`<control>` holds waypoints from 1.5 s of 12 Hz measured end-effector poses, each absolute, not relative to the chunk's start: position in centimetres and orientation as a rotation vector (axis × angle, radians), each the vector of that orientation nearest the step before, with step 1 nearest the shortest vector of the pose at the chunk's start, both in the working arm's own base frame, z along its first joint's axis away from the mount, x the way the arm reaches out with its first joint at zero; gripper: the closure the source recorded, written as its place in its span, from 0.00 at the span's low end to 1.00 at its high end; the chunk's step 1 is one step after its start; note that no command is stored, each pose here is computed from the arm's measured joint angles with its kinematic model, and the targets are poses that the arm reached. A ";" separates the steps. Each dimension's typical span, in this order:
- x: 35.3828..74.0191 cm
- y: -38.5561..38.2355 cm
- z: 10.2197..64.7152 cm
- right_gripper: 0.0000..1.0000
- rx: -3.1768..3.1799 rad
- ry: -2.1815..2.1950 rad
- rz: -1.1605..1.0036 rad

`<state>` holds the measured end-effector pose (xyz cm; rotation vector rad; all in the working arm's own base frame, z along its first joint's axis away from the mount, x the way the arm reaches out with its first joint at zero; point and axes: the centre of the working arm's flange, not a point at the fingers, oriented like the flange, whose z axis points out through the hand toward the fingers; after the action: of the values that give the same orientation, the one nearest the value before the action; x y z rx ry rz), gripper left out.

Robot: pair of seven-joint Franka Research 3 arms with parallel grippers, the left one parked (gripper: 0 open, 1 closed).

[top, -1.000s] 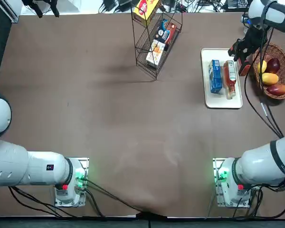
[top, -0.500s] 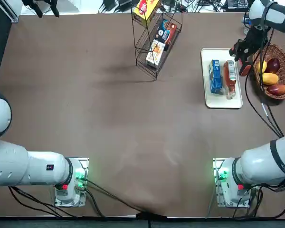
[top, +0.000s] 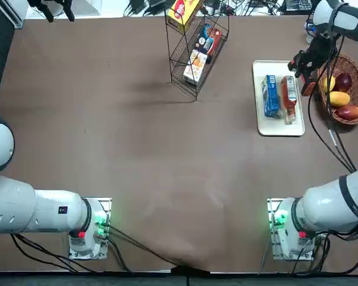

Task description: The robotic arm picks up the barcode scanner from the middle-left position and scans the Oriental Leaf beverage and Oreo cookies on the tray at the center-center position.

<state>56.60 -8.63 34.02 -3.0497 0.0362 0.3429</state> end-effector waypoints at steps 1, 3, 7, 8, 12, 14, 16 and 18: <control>56.5 -8.6 34.0 0.57 -3.046 0.034 0.360; 56.3 -8.5 34.0 0.57 -3.041 0.031 0.377; 57.1 -5.1 34.9 0.57 -3.041 -0.045 0.339; 57.5 -3.0 35.4 0.57 -3.046 -0.061 0.319; 57.9 6.0 36.0 0.57 -3.075 -0.070 0.263; 57.7 8.8 35.8 0.57 -3.085 -0.056 0.247; 57.5 10.2 35.3 0.57 -3.087 -0.072 0.249; 57.5 11.2 34.0 0.57 -3.084 -0.088 0.241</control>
<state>57.46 11.20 33.97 -3.0839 -0.0877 0.2411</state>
